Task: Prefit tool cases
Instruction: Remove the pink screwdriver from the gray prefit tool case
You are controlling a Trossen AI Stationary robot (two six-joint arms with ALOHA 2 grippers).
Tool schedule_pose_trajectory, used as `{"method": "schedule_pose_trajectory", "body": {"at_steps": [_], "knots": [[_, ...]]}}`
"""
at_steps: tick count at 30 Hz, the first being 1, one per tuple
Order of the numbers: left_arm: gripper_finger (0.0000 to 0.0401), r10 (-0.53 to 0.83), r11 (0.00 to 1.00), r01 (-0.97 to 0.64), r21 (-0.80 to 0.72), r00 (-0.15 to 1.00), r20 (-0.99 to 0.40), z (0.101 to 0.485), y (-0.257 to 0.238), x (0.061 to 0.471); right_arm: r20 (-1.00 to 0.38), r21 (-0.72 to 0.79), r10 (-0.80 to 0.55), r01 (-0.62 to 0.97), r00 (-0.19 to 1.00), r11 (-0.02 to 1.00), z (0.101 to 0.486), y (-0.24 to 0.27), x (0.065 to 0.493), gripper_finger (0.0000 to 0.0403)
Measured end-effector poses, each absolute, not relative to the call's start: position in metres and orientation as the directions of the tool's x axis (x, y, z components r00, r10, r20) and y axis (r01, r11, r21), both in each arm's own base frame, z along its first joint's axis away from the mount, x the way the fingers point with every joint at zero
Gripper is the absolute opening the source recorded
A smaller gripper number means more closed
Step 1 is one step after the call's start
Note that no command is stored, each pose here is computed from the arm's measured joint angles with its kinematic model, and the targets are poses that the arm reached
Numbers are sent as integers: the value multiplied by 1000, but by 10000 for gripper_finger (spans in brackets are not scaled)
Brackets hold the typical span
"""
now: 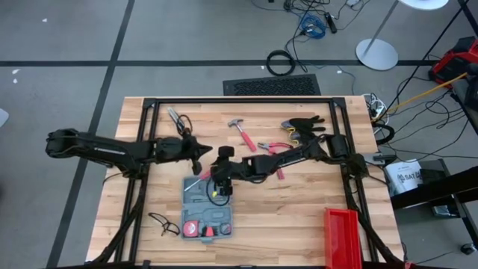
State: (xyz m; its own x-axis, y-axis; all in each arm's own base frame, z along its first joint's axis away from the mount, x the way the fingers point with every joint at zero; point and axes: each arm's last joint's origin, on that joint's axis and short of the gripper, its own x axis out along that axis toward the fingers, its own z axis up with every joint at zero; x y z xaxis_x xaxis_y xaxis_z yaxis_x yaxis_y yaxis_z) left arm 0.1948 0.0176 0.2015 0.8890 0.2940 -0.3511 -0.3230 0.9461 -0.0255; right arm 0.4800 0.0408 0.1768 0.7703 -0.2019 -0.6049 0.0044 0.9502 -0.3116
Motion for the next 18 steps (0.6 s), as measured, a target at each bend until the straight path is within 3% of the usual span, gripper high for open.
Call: {"method": "schedule_pose_trajectory", "body": {"at_steps": [6, 11, 18], "knots": [[0, 278, 955, -294, -38, 932, -232, 222, 16, 184, -594, -203, -92, -38, 799, 978, 174, 17, 486, 210], [0, 226, 969, -240, -57, 957, -179, 231, 14, 177, -586, -61, 88, -151, 806, 987, 168, 1, 489, 210], [0, 174, 980, -186, -70, 974, -146, 237, 13, 173, -592, -38, 150, -214, 792, 976, 155, -2, 492, 210]]}}
